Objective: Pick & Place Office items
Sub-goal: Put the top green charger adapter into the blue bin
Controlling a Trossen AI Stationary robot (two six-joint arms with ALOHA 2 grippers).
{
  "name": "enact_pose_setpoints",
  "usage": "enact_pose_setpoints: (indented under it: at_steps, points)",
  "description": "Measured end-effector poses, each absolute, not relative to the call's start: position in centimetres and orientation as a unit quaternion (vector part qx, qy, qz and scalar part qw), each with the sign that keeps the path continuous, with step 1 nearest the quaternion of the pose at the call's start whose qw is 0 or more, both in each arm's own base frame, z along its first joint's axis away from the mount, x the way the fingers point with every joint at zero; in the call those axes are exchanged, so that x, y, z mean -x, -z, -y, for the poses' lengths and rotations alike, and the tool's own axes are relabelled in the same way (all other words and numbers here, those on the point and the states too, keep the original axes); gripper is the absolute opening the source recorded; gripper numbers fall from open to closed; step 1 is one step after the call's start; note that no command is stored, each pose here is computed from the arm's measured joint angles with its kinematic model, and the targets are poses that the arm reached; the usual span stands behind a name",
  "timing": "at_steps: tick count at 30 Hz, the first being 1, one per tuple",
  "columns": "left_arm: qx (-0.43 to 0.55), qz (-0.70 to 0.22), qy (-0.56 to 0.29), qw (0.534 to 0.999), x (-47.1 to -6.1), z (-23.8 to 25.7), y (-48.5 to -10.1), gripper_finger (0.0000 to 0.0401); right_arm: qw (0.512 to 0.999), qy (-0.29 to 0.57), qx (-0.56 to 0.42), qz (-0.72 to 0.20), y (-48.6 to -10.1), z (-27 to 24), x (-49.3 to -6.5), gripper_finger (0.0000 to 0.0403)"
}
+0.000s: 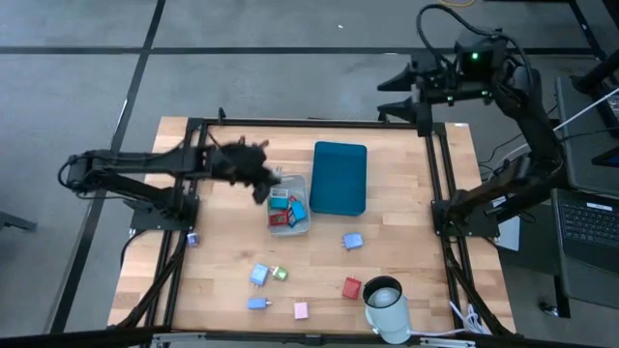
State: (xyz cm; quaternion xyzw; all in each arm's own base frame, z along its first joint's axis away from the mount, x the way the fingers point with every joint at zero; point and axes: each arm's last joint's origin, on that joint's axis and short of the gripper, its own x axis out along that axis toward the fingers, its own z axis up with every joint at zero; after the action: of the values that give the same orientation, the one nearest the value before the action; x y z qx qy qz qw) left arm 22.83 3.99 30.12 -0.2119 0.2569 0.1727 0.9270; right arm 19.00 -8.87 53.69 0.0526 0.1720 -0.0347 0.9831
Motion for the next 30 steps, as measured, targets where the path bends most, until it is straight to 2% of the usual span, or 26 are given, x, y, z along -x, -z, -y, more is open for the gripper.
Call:
enact_pose_setpoints:
  at_steps: [10,17,20,25,30]
  points:
    - [0.101,-0.192,-0.160,0.963,-28.0,-9.4,-35.8,0.0128,0.933,0.115,-0.104,-0.326,-50.0,9.8,-16.9,0.0284]
    - [0.078,-0.097,-0.108,0.986,-33.4,-12.4,-38.3,0.0128,0.904,0.149,-0.148,-0.372,-45.3,10.4,-15.1,0.0284]
    - [0.076,-0.114,-0.097,0.986,-35.9,-13.8,-37.3,0.0128,0.894,0.169,-0.173,-0.376,-42.9,10.5,-14.2,0.0284]
    - [0.092,-0.189,-0.088,0.974,-40.0,-16.1,-32.4,0.0128,0.886,0.185,-0.214,-0.368,-39.8,10.1,-12.7,0.0284]
    - [0.106,-0.219,-0.071,0.967,-42.6,-17.1,-28.5,0.0128,0.885,0.194,-0.233,-0.354,-38.2,9.6,-11.8,0.0284]
